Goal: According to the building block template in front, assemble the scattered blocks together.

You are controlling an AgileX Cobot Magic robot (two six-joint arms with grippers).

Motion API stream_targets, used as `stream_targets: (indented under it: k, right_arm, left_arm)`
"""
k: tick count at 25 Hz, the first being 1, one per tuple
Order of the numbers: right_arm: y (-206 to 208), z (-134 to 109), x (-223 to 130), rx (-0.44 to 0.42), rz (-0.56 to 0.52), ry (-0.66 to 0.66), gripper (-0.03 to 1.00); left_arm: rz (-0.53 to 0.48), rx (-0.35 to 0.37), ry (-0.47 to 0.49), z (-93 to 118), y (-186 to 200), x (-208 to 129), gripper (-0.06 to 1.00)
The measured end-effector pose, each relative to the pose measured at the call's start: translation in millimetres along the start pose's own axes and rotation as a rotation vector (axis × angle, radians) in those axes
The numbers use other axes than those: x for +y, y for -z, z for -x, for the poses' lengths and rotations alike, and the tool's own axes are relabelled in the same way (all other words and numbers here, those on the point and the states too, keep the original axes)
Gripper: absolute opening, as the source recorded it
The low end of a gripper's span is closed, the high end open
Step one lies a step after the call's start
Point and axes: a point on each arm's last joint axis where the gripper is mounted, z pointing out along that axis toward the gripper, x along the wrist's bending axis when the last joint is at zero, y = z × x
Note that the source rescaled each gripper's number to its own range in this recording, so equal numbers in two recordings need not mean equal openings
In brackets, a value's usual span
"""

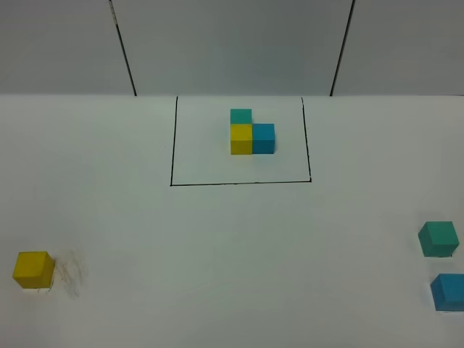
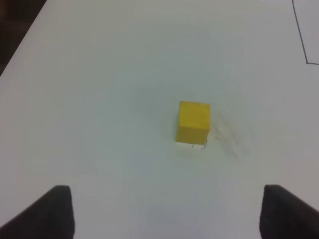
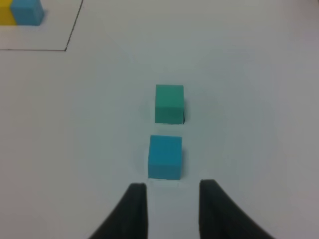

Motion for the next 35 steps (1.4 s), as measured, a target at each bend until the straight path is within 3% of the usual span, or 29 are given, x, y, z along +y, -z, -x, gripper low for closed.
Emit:
stream_targets:
  k: [35]
  right_arm:
    - [0.0,0.0,0.0,0.000,0.000,0.000,0.00]
  left_arm:
    - [0.000,0.000,-0.008,0.0,0.0,0.0,0.66]
